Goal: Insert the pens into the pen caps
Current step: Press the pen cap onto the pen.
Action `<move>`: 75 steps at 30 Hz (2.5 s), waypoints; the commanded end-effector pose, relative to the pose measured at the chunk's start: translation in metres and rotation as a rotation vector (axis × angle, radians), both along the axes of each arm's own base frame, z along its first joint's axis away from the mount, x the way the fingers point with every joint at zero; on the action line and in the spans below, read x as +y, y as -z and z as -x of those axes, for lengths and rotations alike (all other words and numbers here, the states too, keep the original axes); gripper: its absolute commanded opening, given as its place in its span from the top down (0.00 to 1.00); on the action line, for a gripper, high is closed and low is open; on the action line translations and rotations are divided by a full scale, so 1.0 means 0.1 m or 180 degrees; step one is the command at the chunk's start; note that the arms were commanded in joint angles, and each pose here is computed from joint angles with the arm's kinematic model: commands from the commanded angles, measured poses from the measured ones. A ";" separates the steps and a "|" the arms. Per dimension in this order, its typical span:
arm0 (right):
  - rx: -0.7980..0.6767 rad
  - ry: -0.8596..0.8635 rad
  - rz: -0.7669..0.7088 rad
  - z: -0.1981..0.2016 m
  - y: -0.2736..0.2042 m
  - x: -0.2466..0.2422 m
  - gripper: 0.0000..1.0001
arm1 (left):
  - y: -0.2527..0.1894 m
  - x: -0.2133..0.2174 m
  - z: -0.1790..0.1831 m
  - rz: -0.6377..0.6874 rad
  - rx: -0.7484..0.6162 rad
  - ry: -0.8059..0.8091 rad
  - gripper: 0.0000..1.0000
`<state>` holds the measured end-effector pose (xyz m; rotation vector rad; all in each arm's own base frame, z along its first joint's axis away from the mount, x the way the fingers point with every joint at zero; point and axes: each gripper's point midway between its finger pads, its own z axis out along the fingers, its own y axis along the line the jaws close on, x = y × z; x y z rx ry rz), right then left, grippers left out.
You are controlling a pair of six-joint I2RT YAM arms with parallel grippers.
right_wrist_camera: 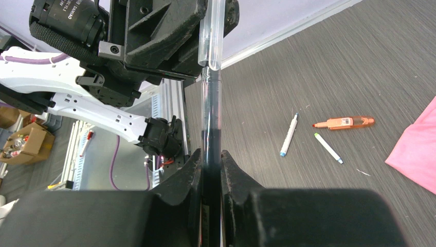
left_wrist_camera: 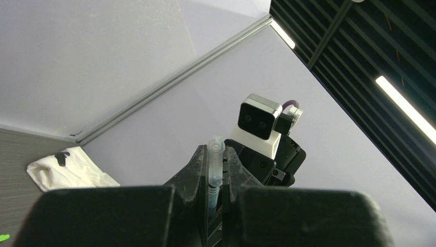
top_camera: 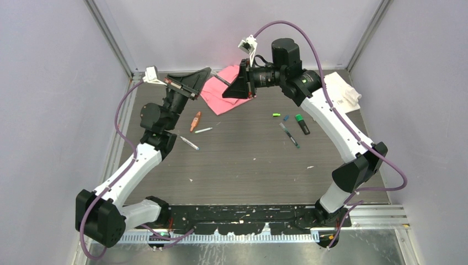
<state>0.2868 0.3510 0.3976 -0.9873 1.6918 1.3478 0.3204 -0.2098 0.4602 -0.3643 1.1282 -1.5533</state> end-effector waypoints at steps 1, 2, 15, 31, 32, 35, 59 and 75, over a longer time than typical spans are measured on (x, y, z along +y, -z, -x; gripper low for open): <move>-0.0298 -0.0060 -0.0177 0.11 -0.30 -0.05 0.99 | -0.17 -0.03 0.15 -0.0125 -0.0220 0.0073 0.99; -0.0301 -0.0069 -0.0171 0.12 -0.30 -0.05 0.99 | -0.15 -0.03 0.15 -0.0149 -0.0195 0.0044 0.99; -0.0297 -0.0072 -0.0190 0.10 -0.30 -0.03 0.99 | -0.15 -0.12 0.15 -0.0207 -0.0188 0.0244 0.99; -0.0436 0.0115 -0.0379 -0.13 -0.53 0.00 0.99 | 0.24 -0.63 0.40 -0.0891 0.0025 0.1083 0.99; -0.0448 0.0130 -0.0395 -0.15 -0.55 0.00 0.99 | 0.29 -0.66 0.42 -0.0952 0.0052 0.1123 0.99; -0.0487 0.0175 -0.0446 -0.22 -0.61 0.00 0.99 | 0.43 -0.76 0.47 -0.1093 0.0140 0.1282 0.99; -0.0667 0.0510 -0.0557 -0.64 -0.74 -0.09 0.99 | 1.15 -1.28 0.91 -0.1617 0.0787 0.2319 0.99; -0.0547 0.0364 -0.0376 -0.61 -0.36 -0.13 0.99 | 1.03 -1.32 0.79 -0.1323 0.0872 0.2216 0.99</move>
